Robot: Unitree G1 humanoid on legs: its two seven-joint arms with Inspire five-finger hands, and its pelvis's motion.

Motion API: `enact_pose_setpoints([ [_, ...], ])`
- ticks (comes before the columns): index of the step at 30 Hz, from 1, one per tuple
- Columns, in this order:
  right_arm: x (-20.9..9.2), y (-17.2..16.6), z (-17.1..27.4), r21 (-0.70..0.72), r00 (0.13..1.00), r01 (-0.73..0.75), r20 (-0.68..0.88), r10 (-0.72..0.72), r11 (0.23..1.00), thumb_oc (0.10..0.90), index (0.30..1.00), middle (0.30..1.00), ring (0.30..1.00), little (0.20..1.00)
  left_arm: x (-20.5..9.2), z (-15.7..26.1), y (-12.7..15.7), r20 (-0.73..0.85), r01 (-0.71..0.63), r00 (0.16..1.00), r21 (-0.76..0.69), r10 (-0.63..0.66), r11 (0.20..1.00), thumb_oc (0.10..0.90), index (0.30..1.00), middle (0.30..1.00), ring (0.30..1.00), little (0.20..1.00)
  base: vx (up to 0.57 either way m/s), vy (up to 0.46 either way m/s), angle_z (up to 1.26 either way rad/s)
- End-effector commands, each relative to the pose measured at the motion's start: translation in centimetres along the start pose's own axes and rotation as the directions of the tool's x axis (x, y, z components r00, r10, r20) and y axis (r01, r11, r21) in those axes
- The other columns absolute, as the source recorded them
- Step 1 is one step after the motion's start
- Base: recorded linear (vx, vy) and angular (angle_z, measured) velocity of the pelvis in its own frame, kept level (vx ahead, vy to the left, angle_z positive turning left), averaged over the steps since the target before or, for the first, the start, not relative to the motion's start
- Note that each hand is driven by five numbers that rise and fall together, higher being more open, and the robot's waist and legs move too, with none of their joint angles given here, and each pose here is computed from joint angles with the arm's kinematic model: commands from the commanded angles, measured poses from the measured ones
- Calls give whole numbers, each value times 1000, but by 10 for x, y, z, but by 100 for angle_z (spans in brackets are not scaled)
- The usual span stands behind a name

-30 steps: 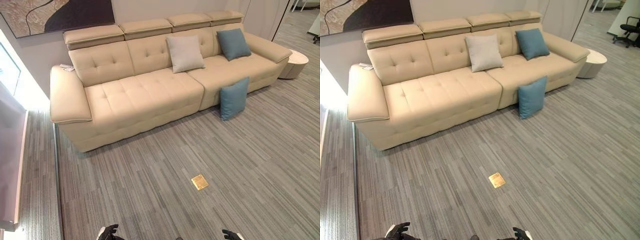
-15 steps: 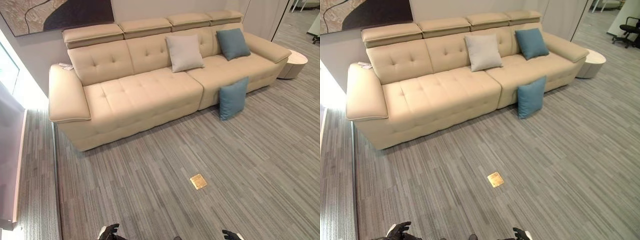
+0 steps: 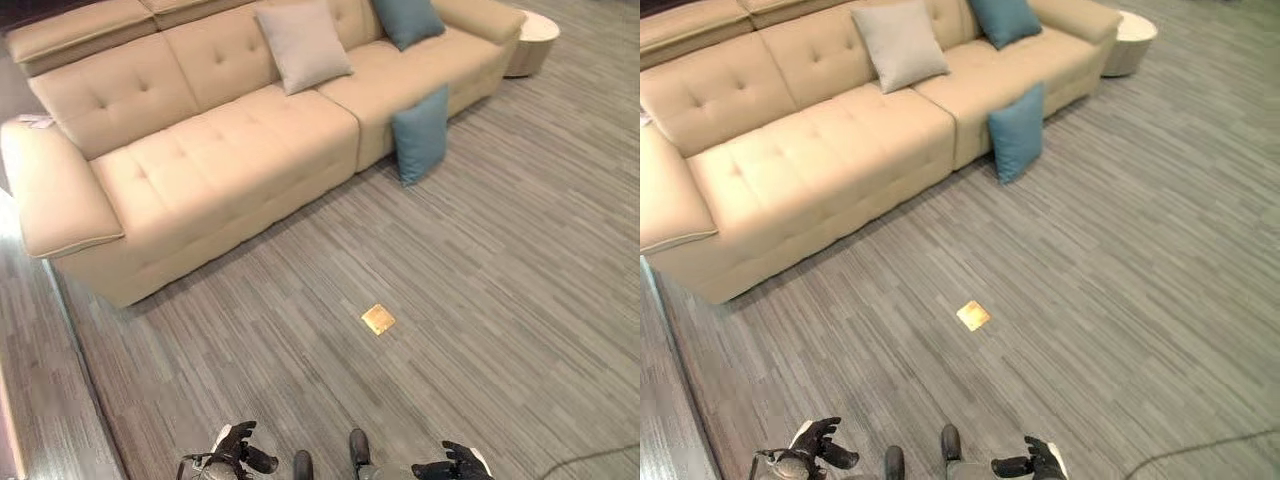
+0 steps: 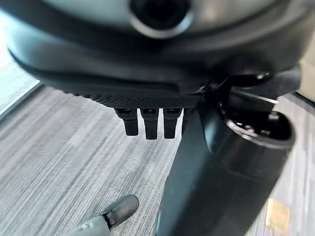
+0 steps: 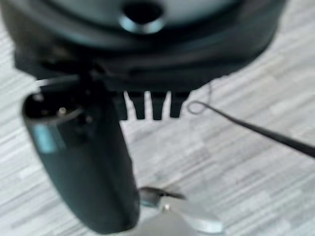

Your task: Pick up all the scattered cushions and arrange them neatly on the sofa.

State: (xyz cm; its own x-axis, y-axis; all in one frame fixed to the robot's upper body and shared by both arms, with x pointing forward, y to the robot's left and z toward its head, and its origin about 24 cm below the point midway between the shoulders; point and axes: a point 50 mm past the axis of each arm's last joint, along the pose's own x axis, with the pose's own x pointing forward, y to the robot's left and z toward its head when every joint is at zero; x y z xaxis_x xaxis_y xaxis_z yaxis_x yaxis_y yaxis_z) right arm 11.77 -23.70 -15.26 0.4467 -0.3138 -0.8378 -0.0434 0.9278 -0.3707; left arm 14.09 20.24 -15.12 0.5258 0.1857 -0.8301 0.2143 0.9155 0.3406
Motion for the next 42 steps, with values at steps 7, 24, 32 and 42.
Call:
enact_pose_setpoints([
  [7, 3, -9, 13, -62, 998, 39, 47, -36, 997, 800, 900, 900, 900, 900, 3, 1, 26, -2, -72, 997, 4, 72, 997, 800, 900, 900, 900, 900, 72, -74, -90],
  [24, 3, -20, 8, -34, 996, 83, 39, -82, 996, 800, 900, 900, 900, 900, 5, 27, 12, 83, -31, 996, -4, 31, 1000, 800, 900, 900, 900, 900, 140, -94, 2],
  [32, 1, -10, -1, -75, 999, 42, 18, -40, 996, 800, 900, 900, 900, 900, 2, 0, 19, -1, -52, 999, -35, 52, 998, 800, 900, 900, 900, 900, 279, 117, -65],
  [42, 3, -10, 29, -51, 992, 29, 120, -22, 998, 800, 900, 900, 900, 900, 3, 9, 34, 35, -93, 995, -42, 95, 995, 800, 900, 900, 900, 900, 189, 129, -21],
])
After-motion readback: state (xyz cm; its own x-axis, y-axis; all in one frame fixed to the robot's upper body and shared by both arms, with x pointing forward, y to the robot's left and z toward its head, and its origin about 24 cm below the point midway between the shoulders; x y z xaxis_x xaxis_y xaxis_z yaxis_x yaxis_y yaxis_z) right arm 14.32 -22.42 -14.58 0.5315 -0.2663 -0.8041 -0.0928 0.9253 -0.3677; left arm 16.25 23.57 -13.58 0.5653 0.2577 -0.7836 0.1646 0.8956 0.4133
